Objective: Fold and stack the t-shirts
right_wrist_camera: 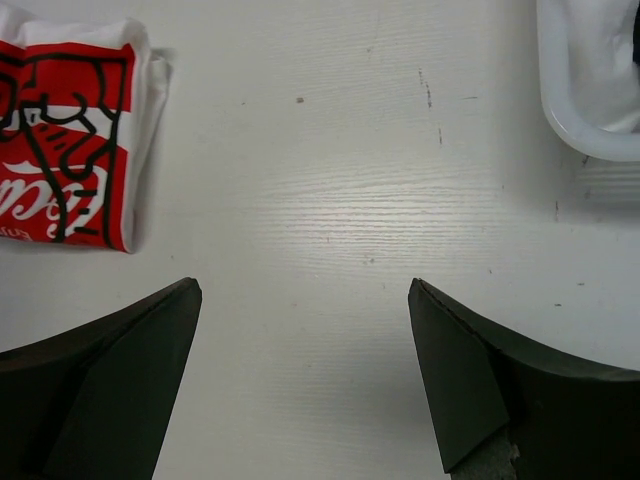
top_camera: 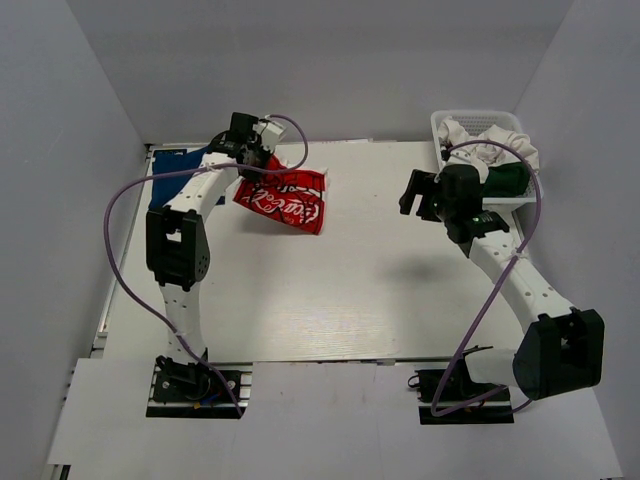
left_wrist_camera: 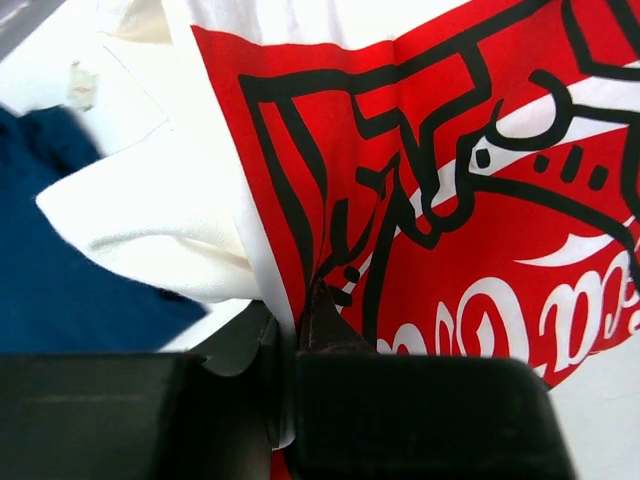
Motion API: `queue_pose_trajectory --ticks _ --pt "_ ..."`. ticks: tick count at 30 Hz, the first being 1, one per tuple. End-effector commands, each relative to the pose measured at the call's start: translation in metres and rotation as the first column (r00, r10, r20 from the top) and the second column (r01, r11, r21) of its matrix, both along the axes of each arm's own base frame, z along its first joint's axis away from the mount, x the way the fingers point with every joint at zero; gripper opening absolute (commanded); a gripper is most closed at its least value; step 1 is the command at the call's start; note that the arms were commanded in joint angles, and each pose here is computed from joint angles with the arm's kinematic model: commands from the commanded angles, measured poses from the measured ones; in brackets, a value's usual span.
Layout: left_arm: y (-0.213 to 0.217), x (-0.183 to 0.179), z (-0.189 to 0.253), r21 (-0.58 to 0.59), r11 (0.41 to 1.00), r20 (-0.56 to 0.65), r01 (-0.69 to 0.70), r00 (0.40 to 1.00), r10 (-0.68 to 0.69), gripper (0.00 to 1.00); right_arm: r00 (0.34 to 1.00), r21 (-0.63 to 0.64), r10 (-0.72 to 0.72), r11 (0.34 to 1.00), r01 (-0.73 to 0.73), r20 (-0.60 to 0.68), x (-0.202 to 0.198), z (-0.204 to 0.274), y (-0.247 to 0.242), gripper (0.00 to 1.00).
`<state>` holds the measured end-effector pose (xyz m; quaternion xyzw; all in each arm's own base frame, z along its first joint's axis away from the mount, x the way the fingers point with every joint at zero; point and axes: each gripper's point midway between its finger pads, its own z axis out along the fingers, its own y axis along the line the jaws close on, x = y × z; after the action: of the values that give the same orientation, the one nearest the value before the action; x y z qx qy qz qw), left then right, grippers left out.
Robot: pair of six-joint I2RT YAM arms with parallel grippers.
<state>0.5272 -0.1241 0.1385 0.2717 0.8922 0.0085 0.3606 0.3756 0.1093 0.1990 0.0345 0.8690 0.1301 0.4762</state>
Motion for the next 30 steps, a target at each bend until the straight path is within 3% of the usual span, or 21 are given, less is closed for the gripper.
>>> queue_pose_trajectory --ticks 1,8,13,24,30 --pt "0.029 0.007 0.063 0.082 0.996 0.139 0.024 0.99 -0.035 0.0 0.999 -0.03 -0.022 0.999 0.023 0.03 0.0 0.007 -0.009 0.9" --pt "0.079 0.024 0.105 0.177 0.984 0.254 -0.02 0.967 -0.026 0.0 1.0 -0.043 -0.018 0.999 0.019 0.018 0.003 0.001 -0.008 0.9" --pt "0.11 0.036 0.136 0.175 0.982 0.323 -0.072 0.946 0.012 0.0 1.0 -0.041 0.0 0.999 0.0 -0.004 0.004 -0.004 -0.004 0.9" --pt "0.173 0.054 0.137 0.182 0.962 0.356 -0.201 0.926 0.126 0.0 0.999 -0.036 0.023 0.999 -0.025 -0.048 0.008 -0.015 0.002 0.9" --pt "0.206 0.071 0.145 0.195 0.936 0.439 -0.293 0.879 0.183 0.0 0.999 -0.033 0.036 0.999 -0.037 -0.038 0.012 -0.013 0.004 0.9"
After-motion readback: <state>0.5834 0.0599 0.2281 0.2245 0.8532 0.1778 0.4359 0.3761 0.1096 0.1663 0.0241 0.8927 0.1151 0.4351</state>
